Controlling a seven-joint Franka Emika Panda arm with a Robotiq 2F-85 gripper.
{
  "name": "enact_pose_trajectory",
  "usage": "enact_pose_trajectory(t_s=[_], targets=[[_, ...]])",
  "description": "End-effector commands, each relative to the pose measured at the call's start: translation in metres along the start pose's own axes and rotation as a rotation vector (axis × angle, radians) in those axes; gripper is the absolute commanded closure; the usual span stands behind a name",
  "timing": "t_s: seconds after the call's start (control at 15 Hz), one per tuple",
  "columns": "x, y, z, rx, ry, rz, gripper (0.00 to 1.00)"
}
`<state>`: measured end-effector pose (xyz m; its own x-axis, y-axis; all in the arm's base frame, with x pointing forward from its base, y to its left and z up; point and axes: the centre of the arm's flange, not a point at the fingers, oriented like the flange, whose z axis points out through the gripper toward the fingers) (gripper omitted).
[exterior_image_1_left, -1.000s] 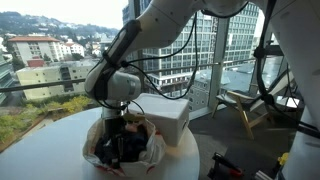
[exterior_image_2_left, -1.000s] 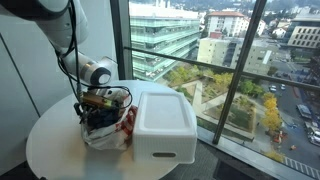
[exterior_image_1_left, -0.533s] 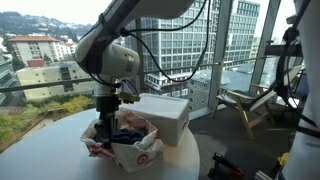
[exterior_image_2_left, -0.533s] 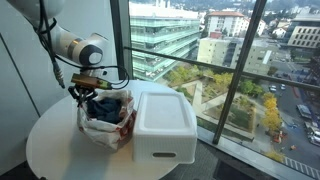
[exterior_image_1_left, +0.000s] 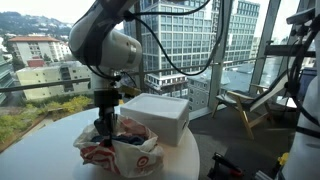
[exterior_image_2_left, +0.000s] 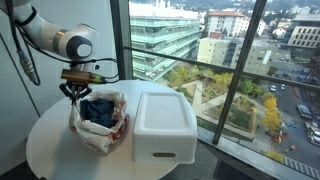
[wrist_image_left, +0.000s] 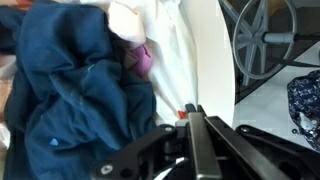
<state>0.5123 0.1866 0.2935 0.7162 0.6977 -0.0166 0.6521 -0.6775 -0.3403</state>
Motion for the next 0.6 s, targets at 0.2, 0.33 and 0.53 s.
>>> enact_pose_trajectory(t_s=[0.2, 0.33, 0.53], targets=[[-0.007, 0.007, 0.013, -0.058, -0.046, 0.017, 0.72], [-0.012, 0.003, 0.006, -0.119, -0.054, 0.026, 0.70], [-0.015, 0.001, -0.006, -0.210, -0.074, 0.071, 0.47]])
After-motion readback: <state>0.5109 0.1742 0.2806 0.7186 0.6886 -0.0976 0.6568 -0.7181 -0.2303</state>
